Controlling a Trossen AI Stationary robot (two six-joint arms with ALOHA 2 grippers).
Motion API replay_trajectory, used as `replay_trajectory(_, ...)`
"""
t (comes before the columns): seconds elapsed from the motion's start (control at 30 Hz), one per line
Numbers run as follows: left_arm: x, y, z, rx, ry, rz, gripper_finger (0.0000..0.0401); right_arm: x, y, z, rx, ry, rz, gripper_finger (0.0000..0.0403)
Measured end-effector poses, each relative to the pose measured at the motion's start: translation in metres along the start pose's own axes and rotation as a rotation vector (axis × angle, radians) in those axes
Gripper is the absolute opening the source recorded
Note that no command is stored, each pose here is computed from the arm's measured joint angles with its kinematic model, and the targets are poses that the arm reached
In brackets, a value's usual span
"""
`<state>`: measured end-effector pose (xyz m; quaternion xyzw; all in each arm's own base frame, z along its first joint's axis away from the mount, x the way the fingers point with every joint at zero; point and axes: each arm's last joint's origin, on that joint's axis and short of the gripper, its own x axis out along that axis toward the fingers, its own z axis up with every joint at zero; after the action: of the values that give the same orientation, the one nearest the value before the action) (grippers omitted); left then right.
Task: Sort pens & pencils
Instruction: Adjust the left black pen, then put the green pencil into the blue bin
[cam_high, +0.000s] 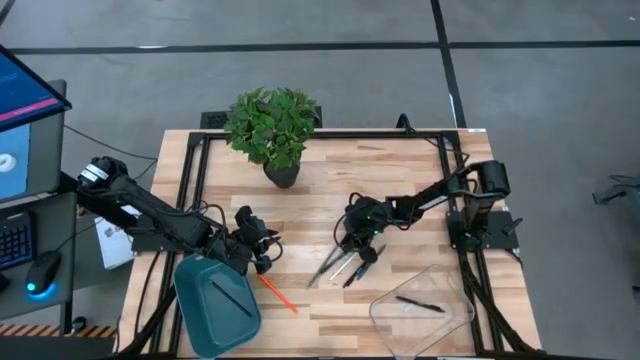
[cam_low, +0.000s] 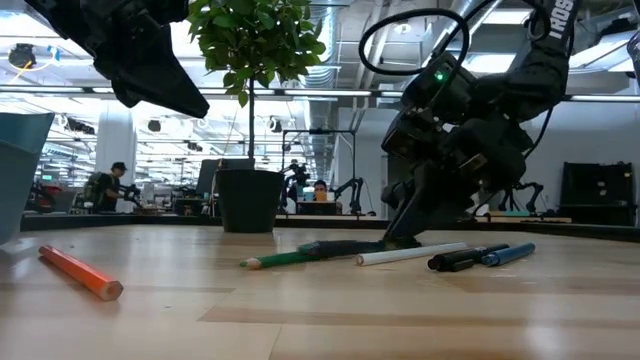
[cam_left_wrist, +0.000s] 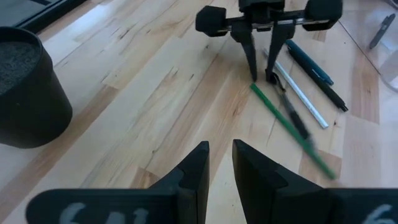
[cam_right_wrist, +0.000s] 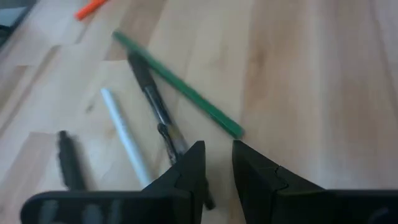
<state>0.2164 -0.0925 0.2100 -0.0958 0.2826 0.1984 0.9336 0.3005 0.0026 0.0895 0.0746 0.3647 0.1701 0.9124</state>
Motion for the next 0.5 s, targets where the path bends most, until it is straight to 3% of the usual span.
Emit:
replay_trajectory(0.2,0.000,0.000,-0.001,0.018,0.016,-0.019,0.0063,0.000,0.000,0.003,-0.014,-0.038,-0.007,0.0103)
replay_trajectory(0.33,0.000,-0.001,-0.001,0.024,0.018,-0.021,0.0063,0.001,-0.001,0.010,0.086,-0.059,-0.004,0.0103)
replay_trajectory(0.5,0.000,-0.001,-0.001,0.047,0.029,-0.034,0.0063,0.001,0.000,0.014,0.084,-0.069,0.031,0.0103)
